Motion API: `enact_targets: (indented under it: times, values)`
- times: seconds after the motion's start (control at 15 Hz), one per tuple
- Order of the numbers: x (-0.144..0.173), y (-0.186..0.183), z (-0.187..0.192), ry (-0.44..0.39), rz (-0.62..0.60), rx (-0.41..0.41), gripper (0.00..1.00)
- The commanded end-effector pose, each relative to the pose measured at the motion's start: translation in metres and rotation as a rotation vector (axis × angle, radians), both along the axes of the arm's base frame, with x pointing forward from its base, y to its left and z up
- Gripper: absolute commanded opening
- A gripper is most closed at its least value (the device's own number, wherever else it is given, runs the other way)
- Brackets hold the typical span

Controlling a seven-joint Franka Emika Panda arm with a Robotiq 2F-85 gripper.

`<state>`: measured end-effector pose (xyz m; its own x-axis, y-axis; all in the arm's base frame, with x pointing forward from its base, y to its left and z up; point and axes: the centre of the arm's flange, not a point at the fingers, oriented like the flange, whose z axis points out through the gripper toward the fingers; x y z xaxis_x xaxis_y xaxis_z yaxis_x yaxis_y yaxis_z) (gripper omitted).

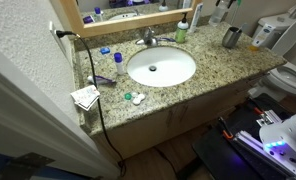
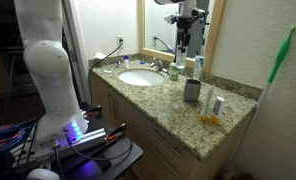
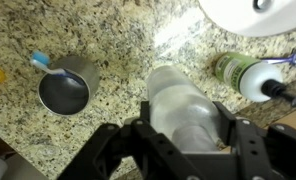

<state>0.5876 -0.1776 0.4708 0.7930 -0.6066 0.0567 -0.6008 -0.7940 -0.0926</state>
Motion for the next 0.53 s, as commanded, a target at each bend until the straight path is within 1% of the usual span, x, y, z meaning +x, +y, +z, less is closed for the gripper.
enact_targets:
  times: [0.0, 0.07, 0.13, 0.27, 0.33, 0.4, 0.47]
  values:
    - [-0.079, 0.01, 0.033, -0.041, 0.197, 0.023, 0.37]
    - [-0.029, 0.01, 0.019, -0.018, 0.107, 0.004, 0.62]
    - [-0.044, 0.011, 0.028, -0.03, 0.145, 0.005, 0.62]
    - [-0.061, 0.011, 0.036, -0.042, 0.171, 0.008, 0.62]
    - [-0.064, 0.012, 0.036, -0.042, 0.176, 0.009, 0.37]
    - [-0.052, 0.031, 0.028, -0.016, 0.266, 0.019, 0.37]
    - [-0.047, 0.051, 0.025, -0.003, 0.344, 0.012, 0.37]
